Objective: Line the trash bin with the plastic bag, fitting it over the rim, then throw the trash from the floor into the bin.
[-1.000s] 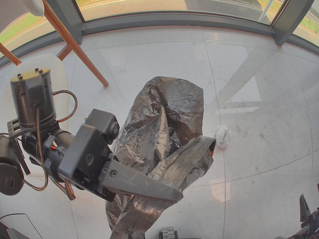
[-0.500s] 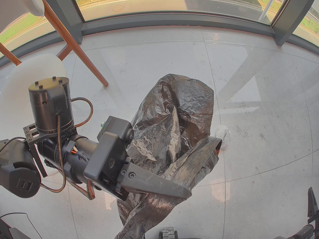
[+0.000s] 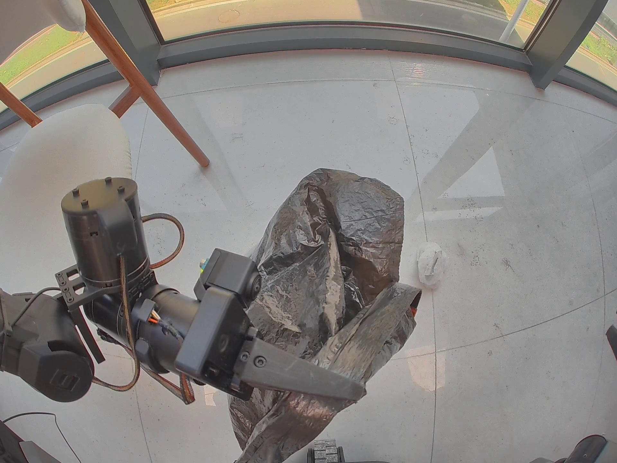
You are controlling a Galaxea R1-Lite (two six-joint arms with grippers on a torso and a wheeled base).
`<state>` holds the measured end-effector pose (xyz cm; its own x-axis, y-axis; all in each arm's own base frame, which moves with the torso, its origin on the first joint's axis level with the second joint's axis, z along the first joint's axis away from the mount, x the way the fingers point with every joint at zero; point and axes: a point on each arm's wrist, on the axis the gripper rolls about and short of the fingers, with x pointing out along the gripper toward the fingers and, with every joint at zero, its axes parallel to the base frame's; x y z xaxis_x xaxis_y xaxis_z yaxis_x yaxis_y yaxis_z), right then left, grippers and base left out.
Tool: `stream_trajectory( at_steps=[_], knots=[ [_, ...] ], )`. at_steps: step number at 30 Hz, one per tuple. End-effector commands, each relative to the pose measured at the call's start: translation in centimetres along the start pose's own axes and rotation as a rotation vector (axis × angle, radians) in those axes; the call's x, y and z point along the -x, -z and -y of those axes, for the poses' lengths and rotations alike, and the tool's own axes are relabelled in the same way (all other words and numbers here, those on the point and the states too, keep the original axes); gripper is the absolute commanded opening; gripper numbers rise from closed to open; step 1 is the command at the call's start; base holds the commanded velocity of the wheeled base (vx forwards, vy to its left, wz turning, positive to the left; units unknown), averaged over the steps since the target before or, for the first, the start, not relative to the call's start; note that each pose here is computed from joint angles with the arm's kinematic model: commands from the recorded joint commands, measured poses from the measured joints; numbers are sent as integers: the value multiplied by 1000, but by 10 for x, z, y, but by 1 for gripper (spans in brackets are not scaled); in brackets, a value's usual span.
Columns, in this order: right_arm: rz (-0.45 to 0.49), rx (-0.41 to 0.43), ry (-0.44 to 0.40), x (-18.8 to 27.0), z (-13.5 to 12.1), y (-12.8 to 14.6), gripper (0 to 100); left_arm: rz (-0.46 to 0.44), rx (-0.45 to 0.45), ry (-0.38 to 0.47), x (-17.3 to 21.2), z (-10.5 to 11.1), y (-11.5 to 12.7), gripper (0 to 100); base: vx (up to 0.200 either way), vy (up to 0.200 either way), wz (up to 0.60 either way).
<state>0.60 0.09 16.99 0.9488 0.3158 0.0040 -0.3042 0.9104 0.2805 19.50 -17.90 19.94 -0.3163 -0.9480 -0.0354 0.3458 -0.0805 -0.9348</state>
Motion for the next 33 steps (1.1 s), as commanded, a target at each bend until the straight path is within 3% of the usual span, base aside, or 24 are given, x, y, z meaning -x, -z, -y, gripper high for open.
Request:
stream_trajectory(
  at_steps=[1, 12, 22, 33],
  knots=[
    [-159, -129, -48, -45, -16, -26, 100, -1, 27, -8, 1, -18, 10, 0, 0, 0, 0],
    [-358, -182, -108, -117, -30, -44, 100, 16, -39, 10, 3, -23, 15, 0, 0, 0, 0],
    [-222, -205, -160, -224, 3, -43, 100, 33, -56, 9, 4, -24, 21, 0, 0, 0, 0],
    [-225, -209, -232, -273, 16, -12, 100, 30, -59, 10, 4, -24, 21, 0, 0, 0, 0]
  ],
)
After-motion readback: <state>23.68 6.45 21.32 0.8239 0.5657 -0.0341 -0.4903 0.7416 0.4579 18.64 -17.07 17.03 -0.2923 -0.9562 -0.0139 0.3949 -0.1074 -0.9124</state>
